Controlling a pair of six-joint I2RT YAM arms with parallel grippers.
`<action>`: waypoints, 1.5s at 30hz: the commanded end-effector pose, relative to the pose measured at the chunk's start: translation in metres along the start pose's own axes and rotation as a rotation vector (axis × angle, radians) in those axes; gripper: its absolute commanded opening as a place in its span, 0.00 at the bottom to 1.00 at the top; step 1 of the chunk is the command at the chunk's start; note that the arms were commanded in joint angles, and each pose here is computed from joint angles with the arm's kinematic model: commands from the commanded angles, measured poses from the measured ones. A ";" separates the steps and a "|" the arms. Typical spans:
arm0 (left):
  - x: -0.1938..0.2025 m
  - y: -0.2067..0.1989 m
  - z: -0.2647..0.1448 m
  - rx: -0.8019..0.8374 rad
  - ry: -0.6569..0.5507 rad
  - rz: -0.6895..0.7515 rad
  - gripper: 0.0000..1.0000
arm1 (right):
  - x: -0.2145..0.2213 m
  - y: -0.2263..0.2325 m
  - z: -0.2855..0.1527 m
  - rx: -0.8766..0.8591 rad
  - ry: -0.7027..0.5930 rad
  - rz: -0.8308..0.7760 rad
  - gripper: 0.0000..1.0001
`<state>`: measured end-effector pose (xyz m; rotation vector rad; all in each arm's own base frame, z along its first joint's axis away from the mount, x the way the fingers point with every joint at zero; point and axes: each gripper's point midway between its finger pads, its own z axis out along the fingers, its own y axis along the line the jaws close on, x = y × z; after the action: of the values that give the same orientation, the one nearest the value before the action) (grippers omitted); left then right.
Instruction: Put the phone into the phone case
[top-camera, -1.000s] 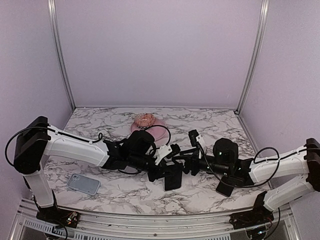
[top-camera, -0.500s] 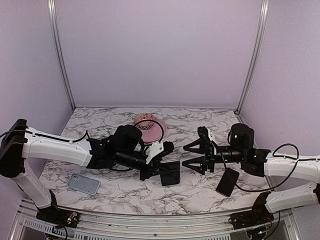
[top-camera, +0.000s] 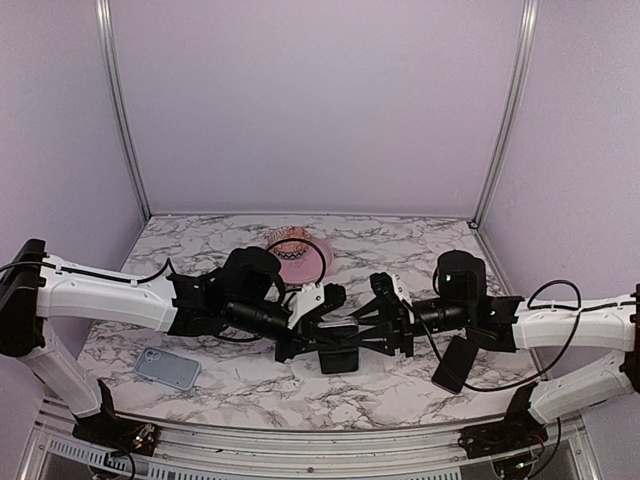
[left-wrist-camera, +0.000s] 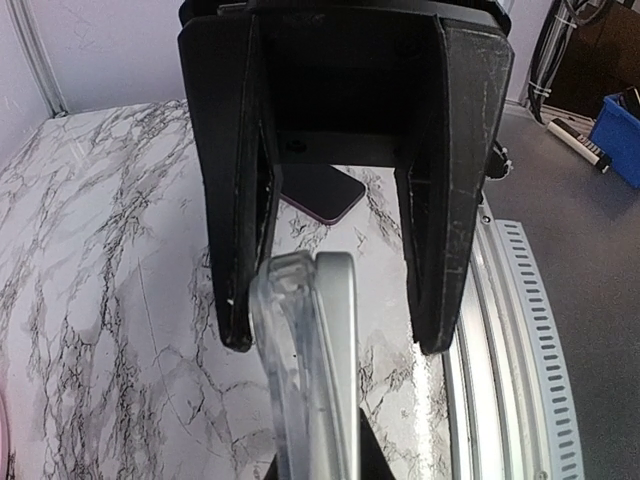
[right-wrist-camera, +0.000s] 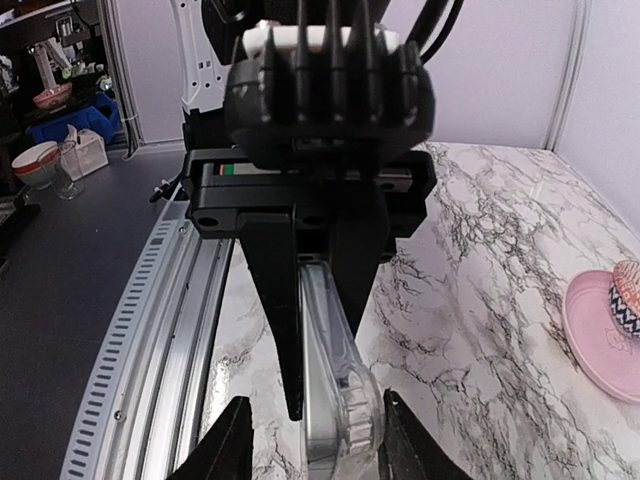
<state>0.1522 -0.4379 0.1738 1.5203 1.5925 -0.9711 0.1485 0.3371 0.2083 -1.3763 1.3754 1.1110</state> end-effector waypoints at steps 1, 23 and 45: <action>-0.042 -0.003 -0.013 0.001 -0.094 0.061 0.00 | -0.017 -0.003 0.005 -0.006 -0.021 -0.013 0.35; -0.064 -0.010 -0.040 -0.026 -0.205 0.049 0.12 | -0.115 0.007 -0.028 -0.040 -0.253 -0.102 0.00; -0.096 -0.017 -0.062 -0.016 -0.313 0.048 0.00 | -0.006 -0.010 0.010 -0.050 -0.059 0.097 0.16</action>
<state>0.1464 -0.4259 0.2484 1.3646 1.4615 -1.0434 0.1547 0.3422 0.1946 -1.3317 1.4540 1.2136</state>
